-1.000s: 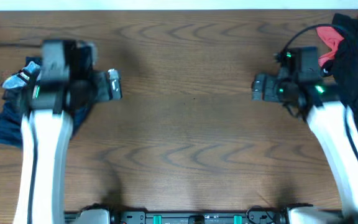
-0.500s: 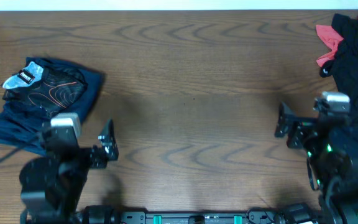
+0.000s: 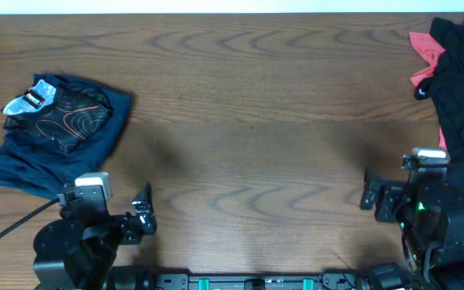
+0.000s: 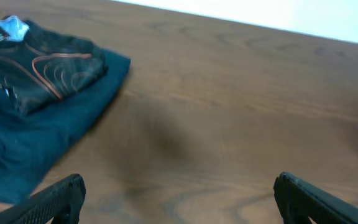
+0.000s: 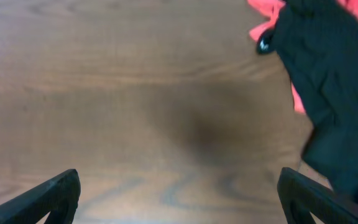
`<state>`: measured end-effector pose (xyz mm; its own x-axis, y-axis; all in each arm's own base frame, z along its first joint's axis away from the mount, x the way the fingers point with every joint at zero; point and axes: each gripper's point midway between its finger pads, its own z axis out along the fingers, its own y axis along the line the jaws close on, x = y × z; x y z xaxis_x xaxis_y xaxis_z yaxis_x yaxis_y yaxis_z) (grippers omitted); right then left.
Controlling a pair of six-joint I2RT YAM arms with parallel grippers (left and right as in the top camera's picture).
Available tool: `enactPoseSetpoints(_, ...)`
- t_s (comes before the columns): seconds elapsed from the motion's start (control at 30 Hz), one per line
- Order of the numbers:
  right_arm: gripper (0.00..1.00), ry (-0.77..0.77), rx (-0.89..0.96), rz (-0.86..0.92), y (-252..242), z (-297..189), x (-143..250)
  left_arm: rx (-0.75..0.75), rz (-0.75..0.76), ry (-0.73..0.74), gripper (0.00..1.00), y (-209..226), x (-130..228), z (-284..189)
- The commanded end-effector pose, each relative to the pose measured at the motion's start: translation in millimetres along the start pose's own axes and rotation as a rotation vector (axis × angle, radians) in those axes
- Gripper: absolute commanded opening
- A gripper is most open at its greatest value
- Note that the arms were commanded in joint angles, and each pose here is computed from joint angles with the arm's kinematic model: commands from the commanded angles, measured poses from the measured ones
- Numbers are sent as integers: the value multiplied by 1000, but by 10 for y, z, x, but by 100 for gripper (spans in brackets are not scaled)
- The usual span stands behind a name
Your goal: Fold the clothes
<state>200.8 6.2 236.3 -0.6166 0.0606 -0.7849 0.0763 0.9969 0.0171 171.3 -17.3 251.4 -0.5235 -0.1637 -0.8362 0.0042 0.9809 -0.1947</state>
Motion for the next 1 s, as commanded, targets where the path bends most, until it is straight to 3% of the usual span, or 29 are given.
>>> enactPoseSetpoints(0.0, 99, -16, -50, -14, 69, -57, 24, 4, -13, 28, 98, -3, 70, 3)
enactPoseSetpoints(0.2, 99, -146, -21, 3, -58, -183, -88, 1, -16, 47, 98, 4, 116, 1)
enactPoseSetpoints(0.63, 99, -677, -38, 23, -89, -16, -224, 1, -16, 47, 98, 4, 116, 1)
enactPoseSetpoints(0.97, 99, -809, -26, 48, -80, 493, -70, 1, -16, 47, 98, 4, 116, 1)
